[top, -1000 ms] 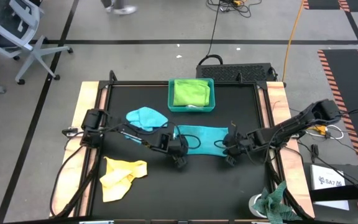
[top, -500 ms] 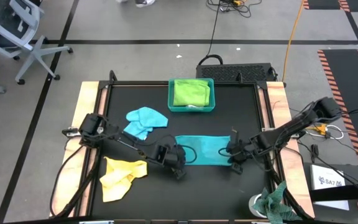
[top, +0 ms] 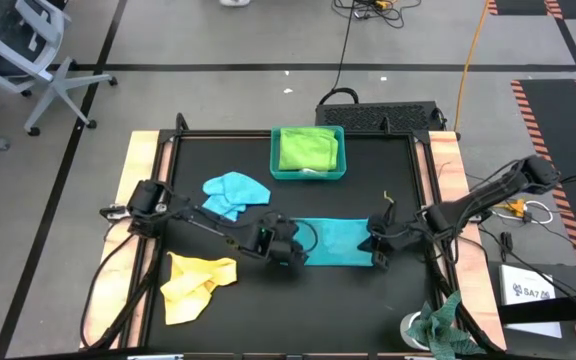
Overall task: Fold microfiber towels
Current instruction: Fold the bottom blue microfiber towel
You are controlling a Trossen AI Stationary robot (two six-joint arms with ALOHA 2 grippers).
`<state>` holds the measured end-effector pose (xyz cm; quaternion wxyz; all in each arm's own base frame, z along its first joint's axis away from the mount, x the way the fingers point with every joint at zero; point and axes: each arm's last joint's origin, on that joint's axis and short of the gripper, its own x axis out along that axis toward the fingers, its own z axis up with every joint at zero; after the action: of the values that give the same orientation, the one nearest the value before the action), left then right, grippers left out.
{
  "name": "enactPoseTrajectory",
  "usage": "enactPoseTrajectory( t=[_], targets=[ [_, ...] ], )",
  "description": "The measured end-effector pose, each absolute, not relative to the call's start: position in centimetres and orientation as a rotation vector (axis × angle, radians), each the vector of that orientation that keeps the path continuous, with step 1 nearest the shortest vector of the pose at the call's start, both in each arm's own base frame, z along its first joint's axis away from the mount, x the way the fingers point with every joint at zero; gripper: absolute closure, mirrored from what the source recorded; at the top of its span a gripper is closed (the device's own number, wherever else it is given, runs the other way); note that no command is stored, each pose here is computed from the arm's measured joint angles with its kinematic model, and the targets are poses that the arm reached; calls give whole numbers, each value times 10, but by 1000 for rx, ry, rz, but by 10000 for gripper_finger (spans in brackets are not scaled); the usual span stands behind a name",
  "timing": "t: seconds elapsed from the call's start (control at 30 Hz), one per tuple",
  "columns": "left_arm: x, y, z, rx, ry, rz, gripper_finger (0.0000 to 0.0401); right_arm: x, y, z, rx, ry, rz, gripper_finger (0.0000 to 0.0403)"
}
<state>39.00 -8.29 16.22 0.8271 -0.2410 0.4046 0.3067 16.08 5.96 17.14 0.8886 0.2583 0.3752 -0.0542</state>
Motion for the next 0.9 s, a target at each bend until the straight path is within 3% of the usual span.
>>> enactPoseTrajectory(
  t=[0.4, 0.9],
  targets=[
    [397, -39, 160, -560, 926, 627, 316, 164, 51, 172, 559, 763, -165, 356],
    [398, -33, 160, -461, 960, 567, 316, 165, 45, 171, 689, 794, -165, 317]
  ],
)
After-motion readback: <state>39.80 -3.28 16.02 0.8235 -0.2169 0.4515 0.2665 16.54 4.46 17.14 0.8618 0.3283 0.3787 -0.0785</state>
